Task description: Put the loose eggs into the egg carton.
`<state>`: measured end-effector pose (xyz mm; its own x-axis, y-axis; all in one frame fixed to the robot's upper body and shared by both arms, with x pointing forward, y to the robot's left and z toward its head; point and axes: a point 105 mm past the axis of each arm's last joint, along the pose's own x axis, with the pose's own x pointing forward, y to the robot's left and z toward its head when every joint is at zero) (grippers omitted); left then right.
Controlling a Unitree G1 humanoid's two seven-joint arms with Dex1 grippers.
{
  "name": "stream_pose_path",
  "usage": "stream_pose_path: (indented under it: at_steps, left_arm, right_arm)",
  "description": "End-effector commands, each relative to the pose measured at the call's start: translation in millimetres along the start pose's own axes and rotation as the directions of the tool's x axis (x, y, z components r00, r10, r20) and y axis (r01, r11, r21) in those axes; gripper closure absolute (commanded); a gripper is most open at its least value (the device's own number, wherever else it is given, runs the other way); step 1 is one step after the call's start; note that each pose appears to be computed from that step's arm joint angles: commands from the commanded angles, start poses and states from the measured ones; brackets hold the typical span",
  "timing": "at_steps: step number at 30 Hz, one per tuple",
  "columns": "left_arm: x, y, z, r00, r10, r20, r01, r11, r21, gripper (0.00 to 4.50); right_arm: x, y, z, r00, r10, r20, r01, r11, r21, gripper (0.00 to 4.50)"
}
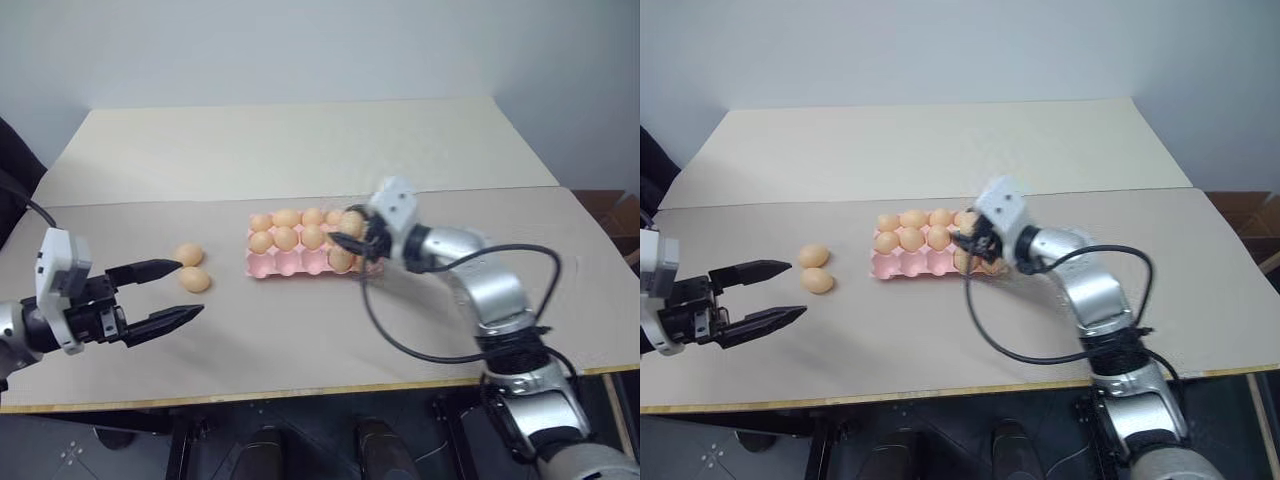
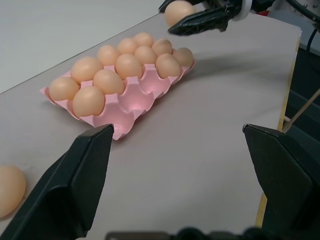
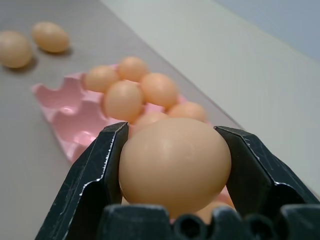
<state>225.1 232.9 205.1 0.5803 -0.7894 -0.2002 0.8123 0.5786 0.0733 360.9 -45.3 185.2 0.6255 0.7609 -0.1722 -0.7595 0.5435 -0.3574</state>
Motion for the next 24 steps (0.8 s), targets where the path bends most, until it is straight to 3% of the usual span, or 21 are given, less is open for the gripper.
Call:
stream_pose_path:
  at_steps: [1,4,7,10,12,19,24]
  left_arm:
    - [-4,-2,7,1.000,0.011,0.010,-0.011,0.999,0.045,0.00]
    - [-5,-3,6,1.000,0.017,0.006,-0.017,0.999,0.043,0.00]
    - [-5,-3,5,1.000,0.021,0.004,-0.021,0.999,0.041,0.00]
    - [-4,-1,5,1.000,0.022,0.005,-0.023,0.999,0.042,0.00]
    - [-4,0,6,1.000,0.023,0.005,-0.024,0.999,0.043,0.00]
    - [-13,10,6,0.998,0.061,0.006,-0.061,0.997,0.050,0.00]
    - [-22,21,1,0.993,0.118,-0.008,-0.118,0.992,0.040,0.00]
  right_arm:
    - [13,1,-2,0.999,-0.024,-0.026,0.023,1.000,-0.017,1.53]
    - [28,12,-2,0.999,-0.011,-0.030,0.010,1.000,-0.019,1.53]
    - [37,15,-6,0.999,-0.024,-0.042,0.025,0.999,0.022,0.95]
    - [34,11,3,0.998,-0.063,-0.013,0.063,0.998,0.021,0.02]
    - [25,5,16,0.996,-0.087,0.022,0.087,0.996,0.006,0.02]
    - [-54,-15,48,0.986,-0.109,0.123,0.103,0.993,0.055,0.02]
    - [-125,-20,28,0.994,-0.050,0.096,0.046,0.998,0.040,0.02]
